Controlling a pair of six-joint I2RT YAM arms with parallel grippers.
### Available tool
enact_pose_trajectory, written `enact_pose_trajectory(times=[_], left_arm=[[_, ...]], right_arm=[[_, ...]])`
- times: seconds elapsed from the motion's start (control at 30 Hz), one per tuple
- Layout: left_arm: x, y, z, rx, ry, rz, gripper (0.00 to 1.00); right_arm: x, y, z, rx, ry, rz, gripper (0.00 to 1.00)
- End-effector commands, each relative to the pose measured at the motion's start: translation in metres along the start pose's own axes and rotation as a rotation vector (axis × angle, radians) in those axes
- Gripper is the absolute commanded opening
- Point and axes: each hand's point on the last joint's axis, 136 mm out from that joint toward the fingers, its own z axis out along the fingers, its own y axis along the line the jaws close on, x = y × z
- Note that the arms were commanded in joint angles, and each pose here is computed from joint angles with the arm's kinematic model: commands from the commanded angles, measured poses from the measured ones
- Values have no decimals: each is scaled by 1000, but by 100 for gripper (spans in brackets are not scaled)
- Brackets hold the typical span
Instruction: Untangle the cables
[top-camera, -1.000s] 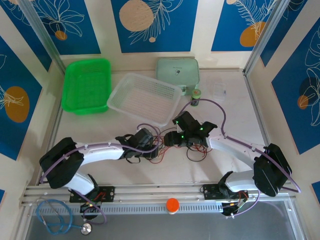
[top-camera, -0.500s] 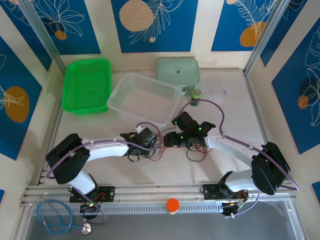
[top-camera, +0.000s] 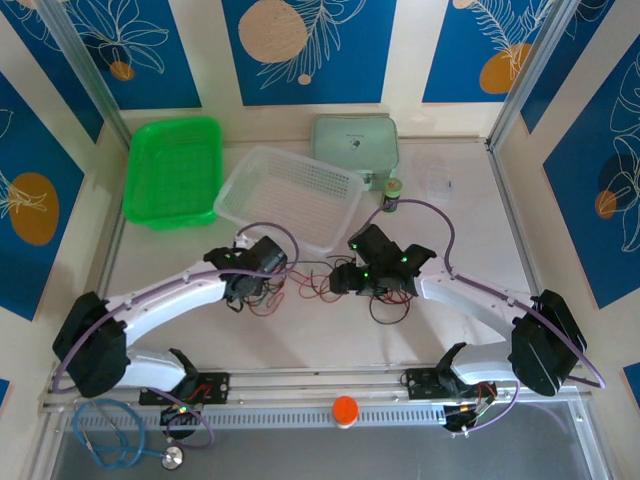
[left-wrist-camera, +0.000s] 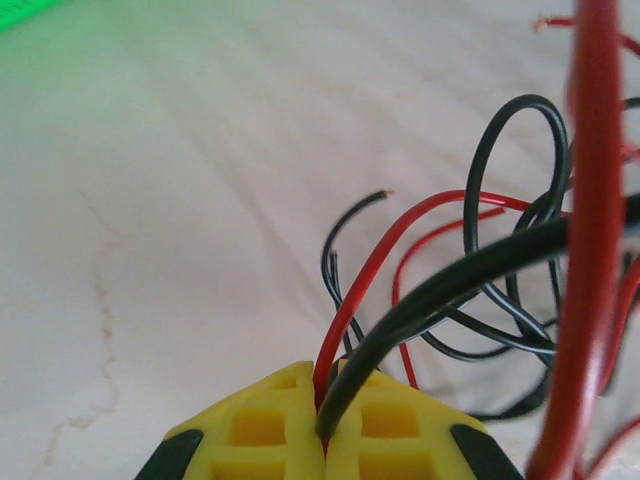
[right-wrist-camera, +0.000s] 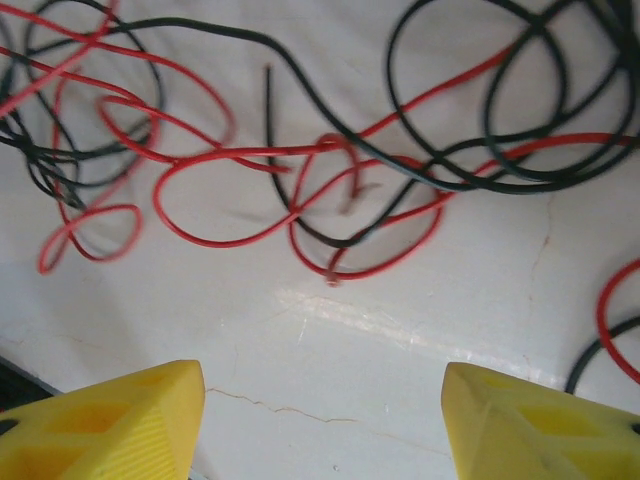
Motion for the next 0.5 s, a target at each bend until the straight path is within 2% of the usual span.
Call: enact_pose_trajectory(times=[0.0, 0.03, 0.2, 0.27, 0.33, 0.47], left_arm=[[-5, 22, -8, -46, -7, 28, 7], [-8, 19, -11, -24, -17, 26, 10], [-20, -7, -27, 133, -30, 23, 54], [-24, -12, -36, 152, -40, 36, 66], [-27, -17, -46, 167, -50, 58, 72], [-33, -46, -69, 275, -61, 121, 75]], right_arm=[[5, -15, -6, 50, 0, 69, 64], [3, -18, -7, 58, -8, 79, 64], [-6, -33, -12, 80, -31, 158, 60], [-7, -36, -11, 84, -27, 197, 59], [-8, -38, -9, 82, -26, 234, 57], [-11, -37, -4, 53, -41, 353, 55]])
